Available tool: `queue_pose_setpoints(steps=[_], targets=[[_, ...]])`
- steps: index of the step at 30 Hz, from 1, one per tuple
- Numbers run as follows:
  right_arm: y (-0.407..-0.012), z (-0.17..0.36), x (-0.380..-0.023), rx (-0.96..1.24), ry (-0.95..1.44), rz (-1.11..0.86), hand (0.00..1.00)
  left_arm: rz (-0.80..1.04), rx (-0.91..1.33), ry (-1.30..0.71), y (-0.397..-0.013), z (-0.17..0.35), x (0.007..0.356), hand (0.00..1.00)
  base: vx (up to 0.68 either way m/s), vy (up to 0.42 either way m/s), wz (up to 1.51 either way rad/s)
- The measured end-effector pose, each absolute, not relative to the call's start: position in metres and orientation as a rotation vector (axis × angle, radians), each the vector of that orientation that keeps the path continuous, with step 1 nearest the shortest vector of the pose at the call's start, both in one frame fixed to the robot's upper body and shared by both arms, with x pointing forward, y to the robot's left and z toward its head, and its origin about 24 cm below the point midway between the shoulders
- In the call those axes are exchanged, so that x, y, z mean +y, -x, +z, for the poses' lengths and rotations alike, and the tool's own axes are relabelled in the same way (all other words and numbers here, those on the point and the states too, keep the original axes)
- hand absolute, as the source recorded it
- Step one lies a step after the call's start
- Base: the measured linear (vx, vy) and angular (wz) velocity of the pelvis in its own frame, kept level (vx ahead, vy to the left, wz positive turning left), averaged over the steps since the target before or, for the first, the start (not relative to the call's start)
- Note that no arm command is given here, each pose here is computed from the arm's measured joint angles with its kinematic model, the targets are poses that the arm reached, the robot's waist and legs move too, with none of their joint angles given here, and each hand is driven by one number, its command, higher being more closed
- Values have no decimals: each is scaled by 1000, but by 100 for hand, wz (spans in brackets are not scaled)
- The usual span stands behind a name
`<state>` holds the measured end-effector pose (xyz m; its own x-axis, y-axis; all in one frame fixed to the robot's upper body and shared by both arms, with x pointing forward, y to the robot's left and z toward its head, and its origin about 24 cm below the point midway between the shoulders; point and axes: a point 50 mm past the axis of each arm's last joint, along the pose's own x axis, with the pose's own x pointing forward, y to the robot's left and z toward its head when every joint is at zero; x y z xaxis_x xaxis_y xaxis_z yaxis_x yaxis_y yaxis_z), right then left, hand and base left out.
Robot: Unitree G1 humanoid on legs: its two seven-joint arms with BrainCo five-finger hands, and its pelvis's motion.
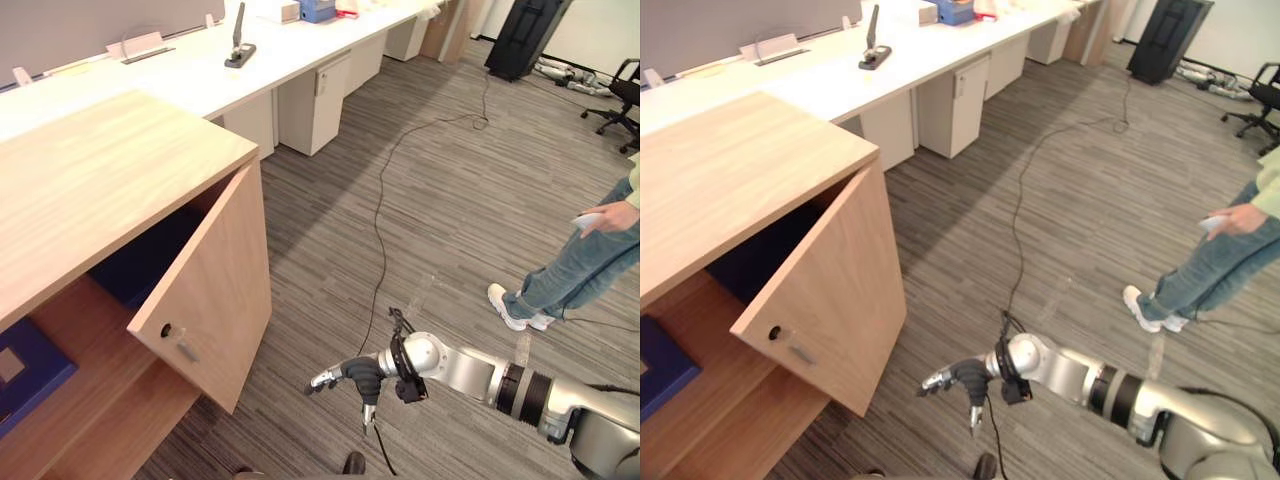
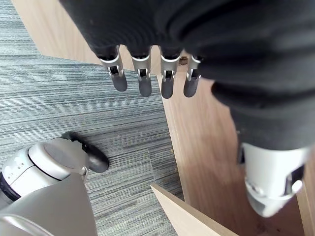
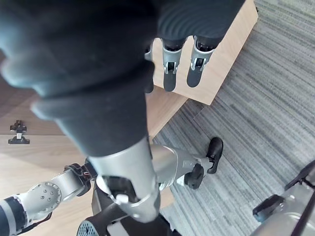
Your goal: Walk over to the cabinet, pick up the folder, carry it to the office cabinet, place the folder inside the office cabinet, then close the office cabinet door
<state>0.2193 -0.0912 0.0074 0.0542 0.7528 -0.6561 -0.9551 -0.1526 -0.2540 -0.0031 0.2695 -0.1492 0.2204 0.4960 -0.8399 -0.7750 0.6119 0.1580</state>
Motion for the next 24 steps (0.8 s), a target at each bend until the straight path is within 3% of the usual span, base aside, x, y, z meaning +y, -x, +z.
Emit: queue_pose_setpoints(steps=[2, 4, 6, 7, 9, 13, 17, 24], targets=[[-222, -10, -93, 397, 730, 1467, 0, 884, 1014, 325, 0, -150, 267, 0, -60, 16, 32], [-238, -49, -105, 580, 626, 1252, 0, 820, 1032, 321, -6, -153, 256, 0, -45, 21, 38], [-249, -87, -135, 777, 579, 876, 0, 719, 1038, 335, -23, -158, 234, 0, -23, 42, 43], [-248, -93, -141, 805, 583, 784, 0, 698, 1041, 339, -26, -159, 228, 0, -6, 57, 45], [-237, -111, -152, 890, 463, 499, 0, 688, 1039, 348, -30, -160, 222, 0, 32, 65, 45], [-190, -138, -183, 1049, 248, 149, 0, 647, 1032, 332, -40, -159, 218, 0, 97, 102, 80], [-145, -152, -214, 1166, 210, -36, 0, 535, 1046, 238, -48, -158, 213, 0, 83, 210, 121], [-118, -165, -170, 1186, 96, -24, 0, 490, 1013, 157, -67, -154, 220, 0, 78, -68, 82]])
